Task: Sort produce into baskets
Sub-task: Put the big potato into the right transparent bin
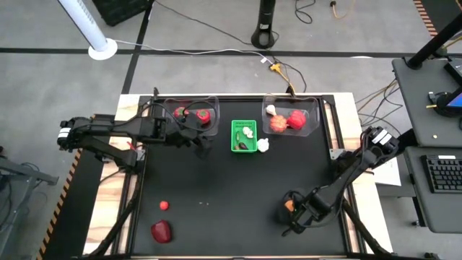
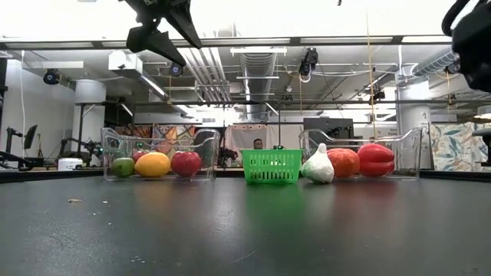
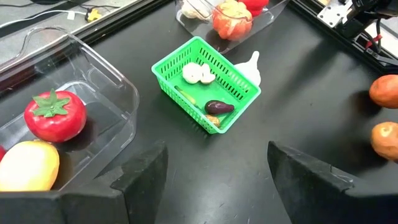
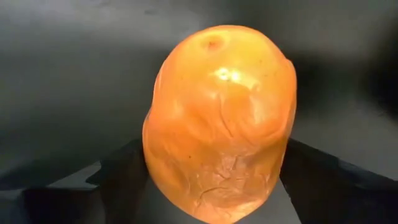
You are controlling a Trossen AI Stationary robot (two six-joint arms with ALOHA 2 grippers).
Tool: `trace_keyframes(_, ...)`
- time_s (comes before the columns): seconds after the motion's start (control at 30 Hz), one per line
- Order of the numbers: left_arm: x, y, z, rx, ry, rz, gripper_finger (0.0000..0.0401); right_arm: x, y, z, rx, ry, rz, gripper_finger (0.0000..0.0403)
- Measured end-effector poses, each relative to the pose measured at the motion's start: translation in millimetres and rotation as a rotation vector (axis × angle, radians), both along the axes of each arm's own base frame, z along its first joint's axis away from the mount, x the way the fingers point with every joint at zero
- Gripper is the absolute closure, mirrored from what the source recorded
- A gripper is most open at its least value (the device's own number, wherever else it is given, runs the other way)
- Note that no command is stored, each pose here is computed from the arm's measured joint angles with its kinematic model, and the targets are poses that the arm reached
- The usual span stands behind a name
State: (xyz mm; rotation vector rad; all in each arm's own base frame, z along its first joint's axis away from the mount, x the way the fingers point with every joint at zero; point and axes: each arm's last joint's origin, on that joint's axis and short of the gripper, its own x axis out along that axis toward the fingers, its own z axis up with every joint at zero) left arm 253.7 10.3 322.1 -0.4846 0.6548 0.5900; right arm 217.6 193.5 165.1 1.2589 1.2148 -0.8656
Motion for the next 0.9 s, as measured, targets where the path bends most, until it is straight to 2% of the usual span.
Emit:
trace_keyframes(0.2, 0, 0, 0, 0.000, 0.000, 0.000, 0.0145, 9, 2, 11, 0.021, -0.039, 0.031, 0.0127)
trace_keyframes(0.4, 0, 0, 0, -0.003, -0.002, 0.004, 0.0145, 26, -8, 27, 0.014, -0.085, 0.083, 0.0133)
trace_keyframes(0.6, 0, 0, 0, -0.039, -0.021, 0.041, 0.0145, 54, -36, 52, -0.041, -0.122, 0.186, 0.0128)
trace_keyframes(0.9, -1, -7, -2, -0.150, -0.034, 0.052, 0.0145, 98, -93, 99, -0.143, -0.281, 0.354, 0.0127)
